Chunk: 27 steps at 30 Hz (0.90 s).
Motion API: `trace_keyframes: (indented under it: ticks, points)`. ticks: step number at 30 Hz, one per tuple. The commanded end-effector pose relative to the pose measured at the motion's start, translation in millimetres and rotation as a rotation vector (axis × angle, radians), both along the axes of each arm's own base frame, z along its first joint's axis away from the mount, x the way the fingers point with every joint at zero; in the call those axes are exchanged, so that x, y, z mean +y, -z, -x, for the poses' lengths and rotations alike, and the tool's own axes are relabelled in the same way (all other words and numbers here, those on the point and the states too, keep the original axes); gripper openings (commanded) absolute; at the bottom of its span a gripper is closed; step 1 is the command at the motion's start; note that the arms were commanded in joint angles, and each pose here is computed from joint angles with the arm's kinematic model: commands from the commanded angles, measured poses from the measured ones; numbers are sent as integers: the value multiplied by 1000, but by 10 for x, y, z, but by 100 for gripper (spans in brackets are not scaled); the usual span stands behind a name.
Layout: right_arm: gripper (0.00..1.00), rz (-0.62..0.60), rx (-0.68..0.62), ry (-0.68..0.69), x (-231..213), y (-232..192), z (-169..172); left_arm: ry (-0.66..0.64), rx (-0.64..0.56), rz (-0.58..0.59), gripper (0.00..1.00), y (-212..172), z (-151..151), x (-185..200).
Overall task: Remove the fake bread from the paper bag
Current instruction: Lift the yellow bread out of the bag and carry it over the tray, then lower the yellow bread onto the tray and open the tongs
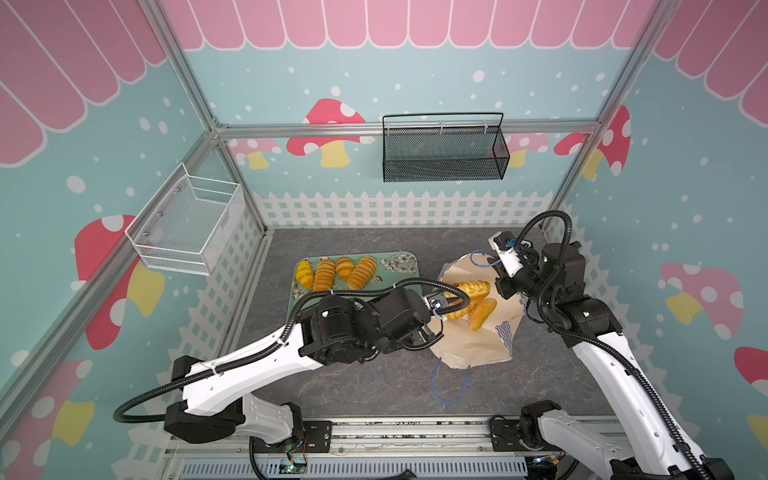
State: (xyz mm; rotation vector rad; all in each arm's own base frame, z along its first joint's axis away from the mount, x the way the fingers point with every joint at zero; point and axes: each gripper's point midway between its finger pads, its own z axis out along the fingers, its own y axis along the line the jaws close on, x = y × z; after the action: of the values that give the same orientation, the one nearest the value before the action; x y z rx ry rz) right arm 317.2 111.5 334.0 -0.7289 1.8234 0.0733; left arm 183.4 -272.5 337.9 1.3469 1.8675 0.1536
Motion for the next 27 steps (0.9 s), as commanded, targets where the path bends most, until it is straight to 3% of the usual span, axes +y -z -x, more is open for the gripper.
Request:
trace_keyframes:
  ticks: [1, 15, 27]
  points:
    - [0, -18, -55, 17, -8, -194, -32, -21, -109, 47, 0, -262, -8, 147]
    - [0, -14, -52, 50, -56, -197, -60, -156, -187, 292, 0, -721, 33, 856]
    - [0, -14, -52, 41, -47, -193, -40, -405, 26, 301, 0, -132, -529, 1142]
